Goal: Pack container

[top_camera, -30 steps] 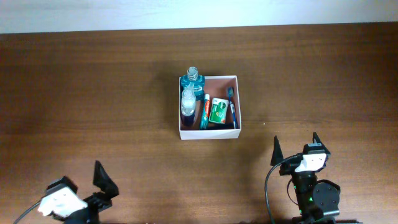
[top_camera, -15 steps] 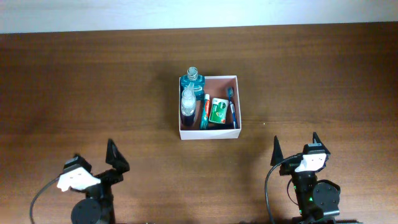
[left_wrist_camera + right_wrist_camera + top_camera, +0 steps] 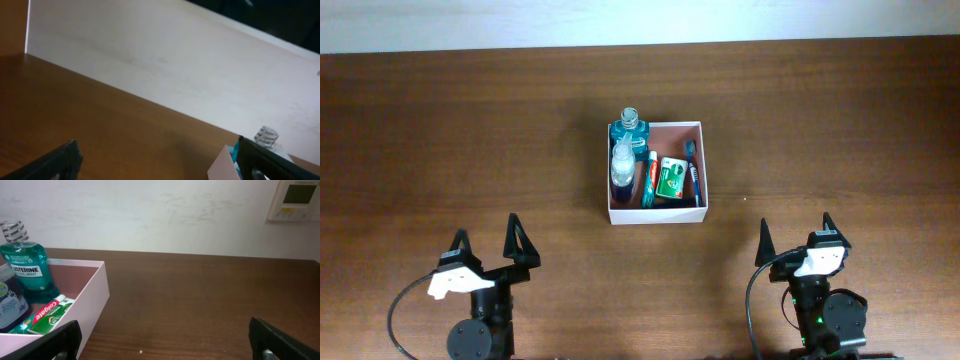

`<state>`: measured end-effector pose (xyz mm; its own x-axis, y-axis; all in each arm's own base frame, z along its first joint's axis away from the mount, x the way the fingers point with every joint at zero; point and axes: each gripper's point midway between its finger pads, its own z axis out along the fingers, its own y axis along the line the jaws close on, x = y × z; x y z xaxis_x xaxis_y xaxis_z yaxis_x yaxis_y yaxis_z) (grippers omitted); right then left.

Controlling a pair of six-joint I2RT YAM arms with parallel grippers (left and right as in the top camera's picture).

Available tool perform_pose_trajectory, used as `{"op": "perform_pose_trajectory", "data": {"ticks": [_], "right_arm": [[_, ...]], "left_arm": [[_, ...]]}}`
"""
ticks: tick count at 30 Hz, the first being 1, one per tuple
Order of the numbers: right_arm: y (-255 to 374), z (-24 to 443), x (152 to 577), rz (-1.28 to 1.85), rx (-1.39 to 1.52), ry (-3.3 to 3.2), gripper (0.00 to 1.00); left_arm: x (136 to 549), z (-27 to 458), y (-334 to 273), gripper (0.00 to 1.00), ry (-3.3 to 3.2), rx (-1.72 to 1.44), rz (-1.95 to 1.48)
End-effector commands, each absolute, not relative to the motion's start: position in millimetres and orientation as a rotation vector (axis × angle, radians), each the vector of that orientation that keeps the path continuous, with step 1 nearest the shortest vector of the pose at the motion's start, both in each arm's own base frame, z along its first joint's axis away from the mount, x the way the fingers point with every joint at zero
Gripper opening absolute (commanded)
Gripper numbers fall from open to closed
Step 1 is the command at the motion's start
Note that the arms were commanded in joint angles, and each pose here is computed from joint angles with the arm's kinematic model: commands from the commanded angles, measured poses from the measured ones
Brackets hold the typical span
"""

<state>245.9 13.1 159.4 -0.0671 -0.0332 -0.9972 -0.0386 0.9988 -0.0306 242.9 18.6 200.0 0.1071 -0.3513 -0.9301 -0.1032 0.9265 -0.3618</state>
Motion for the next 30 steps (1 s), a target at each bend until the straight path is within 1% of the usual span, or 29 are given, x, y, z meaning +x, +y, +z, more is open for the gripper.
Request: {"op": "perform_pose_trajectory", "data": {"ticks": [1,8,12,15,19,30], "right_arm": [[10.1,156.6,245.8,-0.006,-0.044,1.645,0.99],[10.1,156.6,245.8,-0.006,-0.044,1.645,0.99],[10.1,156.6,245.8,-0.006,-0.044,1.645,0.99],[10.1,156.6,245.8,-0.006,-0.044,1.645,0.99],[10.1,156.6,245.8,-0.006,-0.044,1.645,0.99],[10.1,156.6,245.8,-0.006,-0.044,1.645,0.99]], "left_arm": [[245.0,185.4,17.7,1.0,1.491,-0.36,-0.174],[243.5,160.8,29.1,0.99,1.58,-0.409,-0.113],[243.3,161.4,30.5,0.99,1.577,-0.412,-0.108],[243.6,161.3,29.2,0.99,1.59,-0.355,-0.065],[244.7,160.5,21.8,0.99,1.62,-0.205,0.012],[244.8,159.6,20.7,0.99,1.638,-0.043,0.155]]}}
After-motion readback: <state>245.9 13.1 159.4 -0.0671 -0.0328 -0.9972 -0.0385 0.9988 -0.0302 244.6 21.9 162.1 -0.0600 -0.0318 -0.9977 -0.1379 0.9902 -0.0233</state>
